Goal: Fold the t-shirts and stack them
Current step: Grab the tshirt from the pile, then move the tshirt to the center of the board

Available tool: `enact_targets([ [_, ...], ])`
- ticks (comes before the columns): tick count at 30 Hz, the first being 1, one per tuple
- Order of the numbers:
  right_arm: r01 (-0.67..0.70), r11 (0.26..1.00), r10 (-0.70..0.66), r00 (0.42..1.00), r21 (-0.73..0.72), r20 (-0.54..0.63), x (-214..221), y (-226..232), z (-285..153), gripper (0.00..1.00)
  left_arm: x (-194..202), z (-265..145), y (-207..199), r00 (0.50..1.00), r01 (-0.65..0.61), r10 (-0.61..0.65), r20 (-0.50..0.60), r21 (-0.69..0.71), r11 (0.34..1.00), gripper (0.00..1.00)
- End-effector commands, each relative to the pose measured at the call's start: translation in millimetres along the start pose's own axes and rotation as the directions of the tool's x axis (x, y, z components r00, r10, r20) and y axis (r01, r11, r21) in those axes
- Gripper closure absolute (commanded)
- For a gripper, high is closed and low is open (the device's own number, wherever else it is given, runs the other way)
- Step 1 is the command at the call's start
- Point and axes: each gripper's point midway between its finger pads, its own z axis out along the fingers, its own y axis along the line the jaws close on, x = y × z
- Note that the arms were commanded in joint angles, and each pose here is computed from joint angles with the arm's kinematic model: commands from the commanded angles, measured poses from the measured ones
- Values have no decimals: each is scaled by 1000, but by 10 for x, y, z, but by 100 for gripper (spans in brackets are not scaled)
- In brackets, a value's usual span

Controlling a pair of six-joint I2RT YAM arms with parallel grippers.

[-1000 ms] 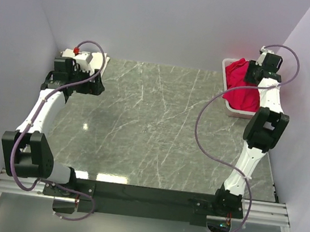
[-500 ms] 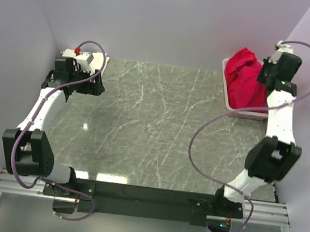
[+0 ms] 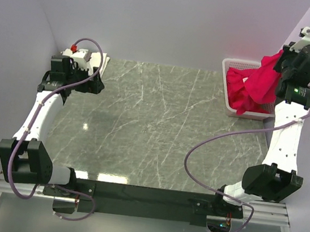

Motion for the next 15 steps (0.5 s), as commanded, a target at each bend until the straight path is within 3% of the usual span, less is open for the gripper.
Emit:
enact_targets([
  [1,-6,1000,2,980,23,198,-668,-71,-152,100,-222,-123,-96,997,-15,13,82,20,1000,0],
  [6,-18,999,33,954,-51,296,-1133,53,-357,100,-275,-119,-93,996,-13,11,85,19,1000,0],
  [10,-1,981,78,918,-195,390,-1565,318,-719,100,-355,-136,-90,994,2,-4,105,17,1000,1],
  [15,82,880,152,885,-468,440,-1829,948,-1238,100,-464,-146,-106,992,29,-35,121,53,998,1],
])
